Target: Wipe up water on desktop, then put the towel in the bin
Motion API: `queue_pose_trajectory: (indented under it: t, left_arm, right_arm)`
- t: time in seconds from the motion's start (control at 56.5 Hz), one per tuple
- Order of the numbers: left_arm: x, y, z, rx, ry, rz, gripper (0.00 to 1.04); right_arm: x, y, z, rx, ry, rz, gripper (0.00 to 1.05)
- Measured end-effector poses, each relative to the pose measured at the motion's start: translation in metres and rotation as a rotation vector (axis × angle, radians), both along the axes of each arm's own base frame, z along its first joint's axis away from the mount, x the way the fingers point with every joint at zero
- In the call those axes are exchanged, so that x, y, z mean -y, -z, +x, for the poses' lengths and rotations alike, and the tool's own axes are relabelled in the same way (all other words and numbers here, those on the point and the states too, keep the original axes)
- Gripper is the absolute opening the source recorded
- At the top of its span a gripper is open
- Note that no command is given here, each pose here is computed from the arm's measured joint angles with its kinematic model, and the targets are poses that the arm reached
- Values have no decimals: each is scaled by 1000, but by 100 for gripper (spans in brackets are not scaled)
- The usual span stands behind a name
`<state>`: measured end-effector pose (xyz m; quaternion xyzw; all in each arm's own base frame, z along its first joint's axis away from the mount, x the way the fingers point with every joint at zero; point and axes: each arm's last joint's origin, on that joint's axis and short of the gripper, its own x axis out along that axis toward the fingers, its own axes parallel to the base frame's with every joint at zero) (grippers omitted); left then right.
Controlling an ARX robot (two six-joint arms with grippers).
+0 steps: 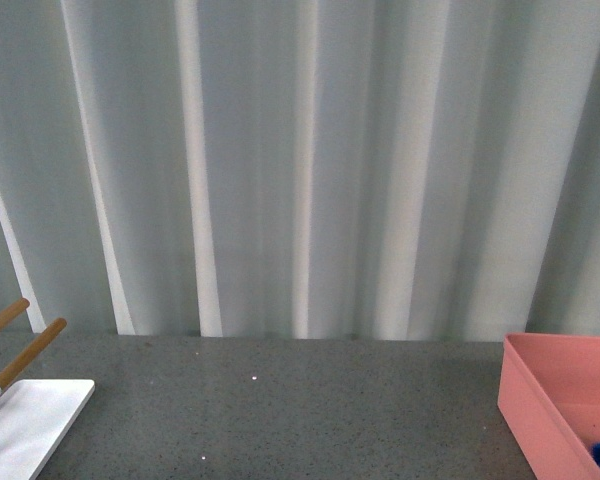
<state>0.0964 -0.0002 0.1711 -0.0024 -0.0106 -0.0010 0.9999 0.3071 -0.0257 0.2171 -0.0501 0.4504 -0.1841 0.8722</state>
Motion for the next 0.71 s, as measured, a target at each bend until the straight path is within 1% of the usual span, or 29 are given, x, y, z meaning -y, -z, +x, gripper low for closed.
queue_pose_trajectory:
  t: [0.053, 0.124, 0.443, 0.46, 0.478, 0.514, 0.531, 0.549, 0.567, 0.602, 0.637, 0.655, 0.673, 0.708]
  left_arm:
    - [0, 0, 0, 0, 0, 0, 98]
    - [0, 0, 0, 0, 0, 0, 98]
    - [0, 0, 0, 0, 0, 0, 98]
    - [0, 0, 0, 0, 0, 0, 98]
    - [0, 0, 0, 0, 0, 0, 98]
    - [0, 0, 0, 0, 1, 0, 98]
    - [0, 0, 0, 0, 0, 0, 98]
    - [0, 0, 0, 0, -3, 0, 98]
    - [0, 0, 0, 0, -3, 0, 98]
    - [0, 0, 0, 0, -1, 0, 98]
    - [0, 0, 0, 0, 0, 0, 98]
    - [0, 0, 0, 0, 0, 0, 98]
    - [0, 0, 0, 0, 0, 0, 98]
    - [0, 0, 0, 0, 1, 0, 98]
  right_arm:
    - [0, 0, 0, 0, 1, 1, 100]
    - [0, 0, 0, 1, 2, 1, 97]
    - [0, 0, 0, 1, 2, 1, 98]
    - [0, 2, 1, 19, -10, 18, 97]
    - [1, 3, 1, 50, -20, 33, 96]
    - [1, 12, 0, 197, -109, 117, 89]
    - [1, 15, -1, 234, -134, 138, 87]
    - [-1, 23, -6, 332, -207, 188, 82]
    - [-2, 29, -11, 395, -246, 205, 78]
    - [-4, 37, -19, 485, -288, 206, 73]
    - [-7, 41, -29, 613, -333, 190, 66]
    - [-8, 40, -33, 685, -349, 174, 62]
    - [-9, 39, -36, 716, -355, 166, 61]
    - [-10, 31, -44, 828, -372, 138, 54]
